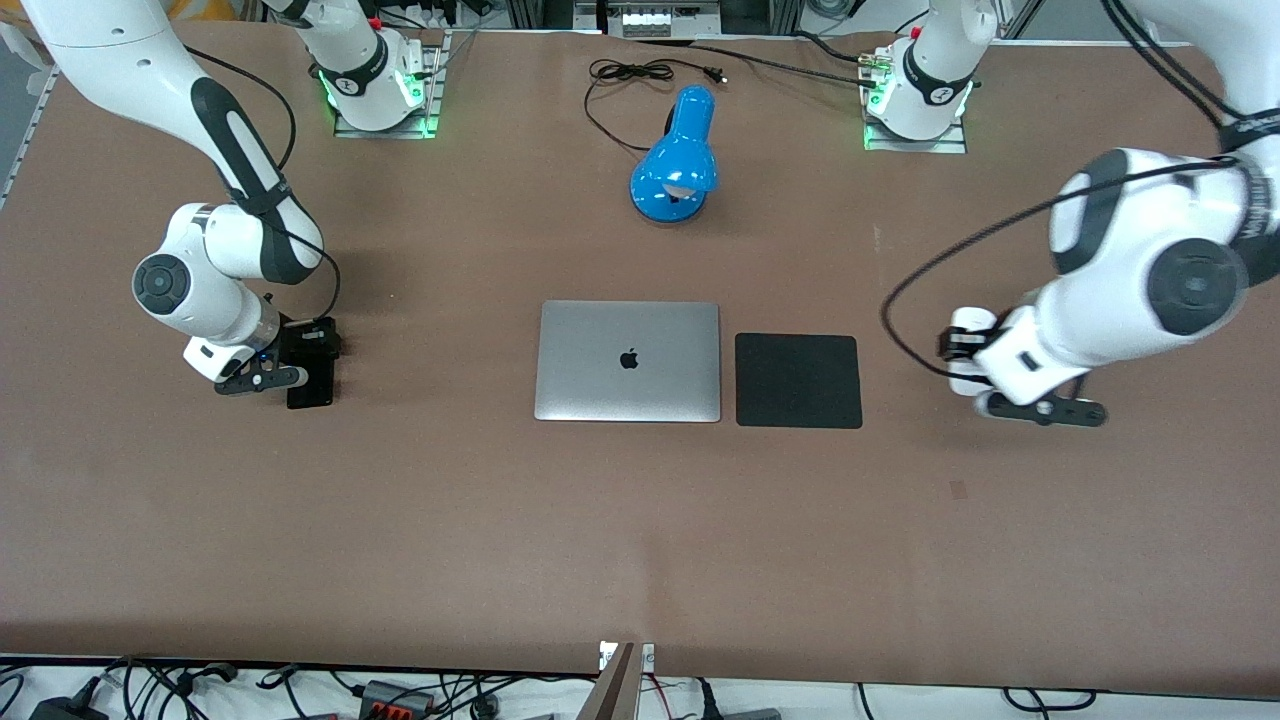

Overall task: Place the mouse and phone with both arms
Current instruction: 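Carry the phone beside the laptop while the left gripper carries the mouse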

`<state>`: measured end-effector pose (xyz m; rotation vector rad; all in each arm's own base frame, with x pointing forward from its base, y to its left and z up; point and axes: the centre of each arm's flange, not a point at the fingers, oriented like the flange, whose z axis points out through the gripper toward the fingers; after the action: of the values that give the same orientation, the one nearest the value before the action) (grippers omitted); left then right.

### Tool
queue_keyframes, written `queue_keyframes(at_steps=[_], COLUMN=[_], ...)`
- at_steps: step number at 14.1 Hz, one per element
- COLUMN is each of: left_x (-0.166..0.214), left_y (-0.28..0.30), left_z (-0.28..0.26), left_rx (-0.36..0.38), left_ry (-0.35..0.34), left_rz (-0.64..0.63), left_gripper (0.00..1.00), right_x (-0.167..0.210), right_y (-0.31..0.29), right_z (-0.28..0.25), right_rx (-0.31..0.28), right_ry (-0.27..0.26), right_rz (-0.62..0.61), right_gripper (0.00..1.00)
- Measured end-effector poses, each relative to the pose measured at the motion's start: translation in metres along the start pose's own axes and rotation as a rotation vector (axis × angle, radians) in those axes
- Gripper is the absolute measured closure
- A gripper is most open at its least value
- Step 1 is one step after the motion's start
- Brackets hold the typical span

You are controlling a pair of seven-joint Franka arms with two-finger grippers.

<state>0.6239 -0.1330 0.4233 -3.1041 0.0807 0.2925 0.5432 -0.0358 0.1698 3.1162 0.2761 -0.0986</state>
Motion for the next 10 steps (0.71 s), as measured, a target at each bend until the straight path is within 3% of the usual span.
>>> queue_keyframes(at_steps=[4,7,10], left_x=[-0.004,-0.004,-0.007], left_y=[0.080,0.099,0.105], left_z=[0.043,0.095,0.141], left_rx=[0.007,-0.016,0.002], left_ry=[0.030,0.088,0.151], left_rz=[-0.036,-0.057,-0.076], left_gripper=[0.38,0.38,0.38], right_x=[0.013,0.037,0.045], right_y=[-0.016,-0.072,-0.148], right_z=[-0.019,-0.062,-0.074], right_rx=[0.002,0.025,0.040], right_ry=[0.013,-0.020,-0.017], right_rz=[-0.039,-0.067,-0.058], right_gripper=[0.22,0.22,0.22])
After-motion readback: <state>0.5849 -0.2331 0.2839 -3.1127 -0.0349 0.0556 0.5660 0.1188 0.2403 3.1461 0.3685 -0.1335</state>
